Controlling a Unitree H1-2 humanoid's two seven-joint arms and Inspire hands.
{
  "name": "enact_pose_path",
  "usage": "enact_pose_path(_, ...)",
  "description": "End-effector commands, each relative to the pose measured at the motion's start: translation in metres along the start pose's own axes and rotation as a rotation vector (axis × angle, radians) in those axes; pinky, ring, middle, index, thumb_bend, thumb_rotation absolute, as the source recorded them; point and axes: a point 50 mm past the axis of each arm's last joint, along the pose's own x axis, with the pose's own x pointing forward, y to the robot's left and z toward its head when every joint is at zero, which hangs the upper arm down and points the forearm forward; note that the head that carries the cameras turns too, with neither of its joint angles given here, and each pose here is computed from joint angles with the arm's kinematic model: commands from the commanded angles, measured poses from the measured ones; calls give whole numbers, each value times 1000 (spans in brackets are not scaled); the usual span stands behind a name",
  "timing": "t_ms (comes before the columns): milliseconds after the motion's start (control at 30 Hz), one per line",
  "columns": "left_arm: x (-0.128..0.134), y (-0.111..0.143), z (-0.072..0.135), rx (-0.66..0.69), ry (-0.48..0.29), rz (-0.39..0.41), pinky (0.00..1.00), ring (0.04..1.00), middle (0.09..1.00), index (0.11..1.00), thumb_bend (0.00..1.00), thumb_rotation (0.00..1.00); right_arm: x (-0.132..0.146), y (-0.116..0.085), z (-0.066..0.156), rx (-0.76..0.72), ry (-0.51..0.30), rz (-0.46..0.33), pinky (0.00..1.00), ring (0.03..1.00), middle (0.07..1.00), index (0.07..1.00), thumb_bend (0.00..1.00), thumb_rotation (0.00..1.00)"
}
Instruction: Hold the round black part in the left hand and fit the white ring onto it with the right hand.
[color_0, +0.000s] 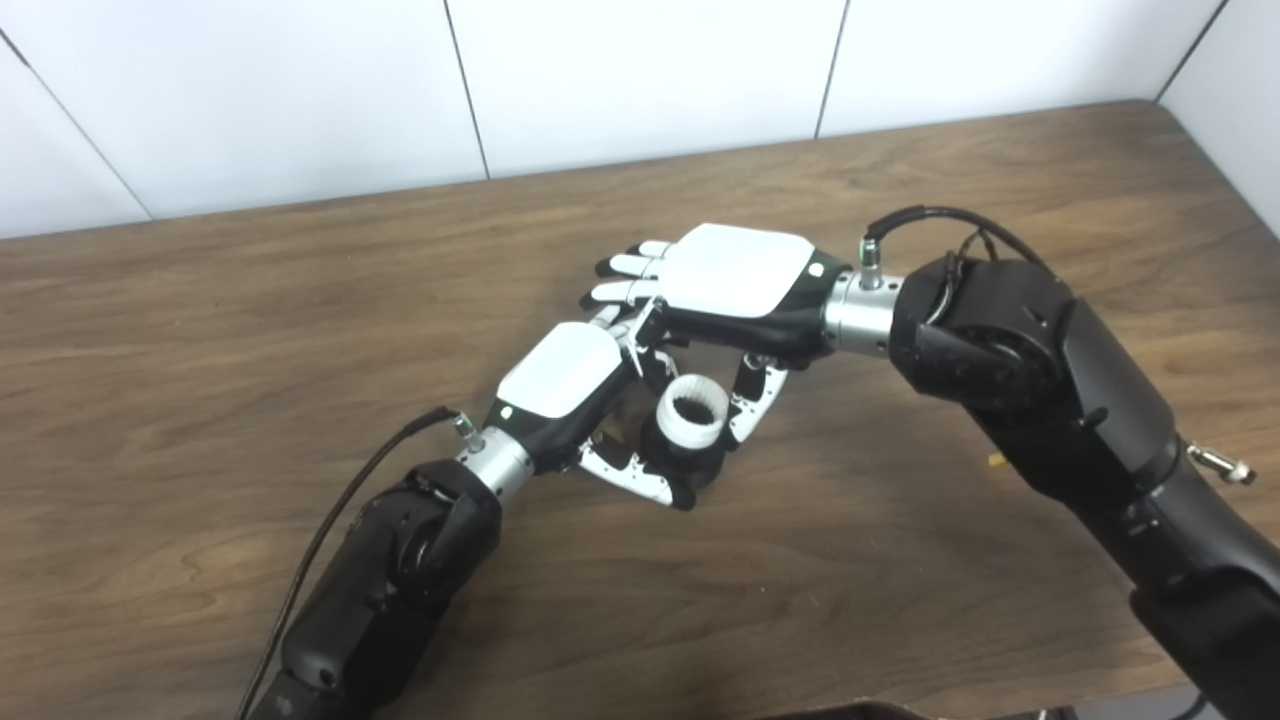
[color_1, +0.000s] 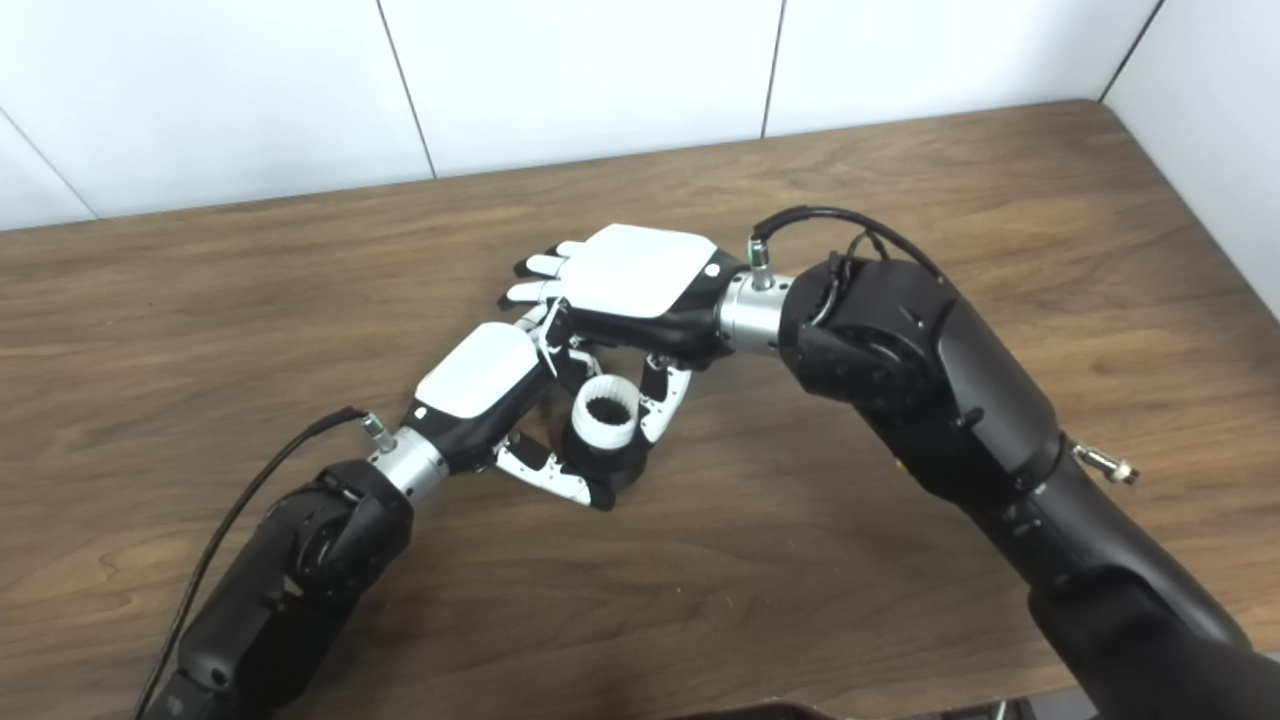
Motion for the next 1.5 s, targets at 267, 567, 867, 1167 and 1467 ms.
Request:
enact_pose_path(267,7,15,11,19,-33,40,1000,910,857,480,514,51,1,-7,1,-31,-13,-50,994,1000,951,482,511,134)
enact_pose_path(567,5,14,12,14,-37,39,1000,909,864,480,513,52,1,-3,2,-39,-14,-48,1000,1000,948,482,512,134)
enact_pose_path(867,3,13,13,7,-32,41,1000,912,865,480,514,52,-1,-2,2,-55,-10,-40,1000,1000,951,482,512,135)
enact_pose_path(1167,0,12,15,-2,-29,40,1000,912,866,480,514,51,-1,-1,2,-55,-9,-41,1000,1000,952,482,512,133)
enact_pose_path(1467,-1,12,16,-7,-33,41,1000,916,869,479,514,50,-1,0,2,-53,-10,-41,1000,1000,948,481,513,134)
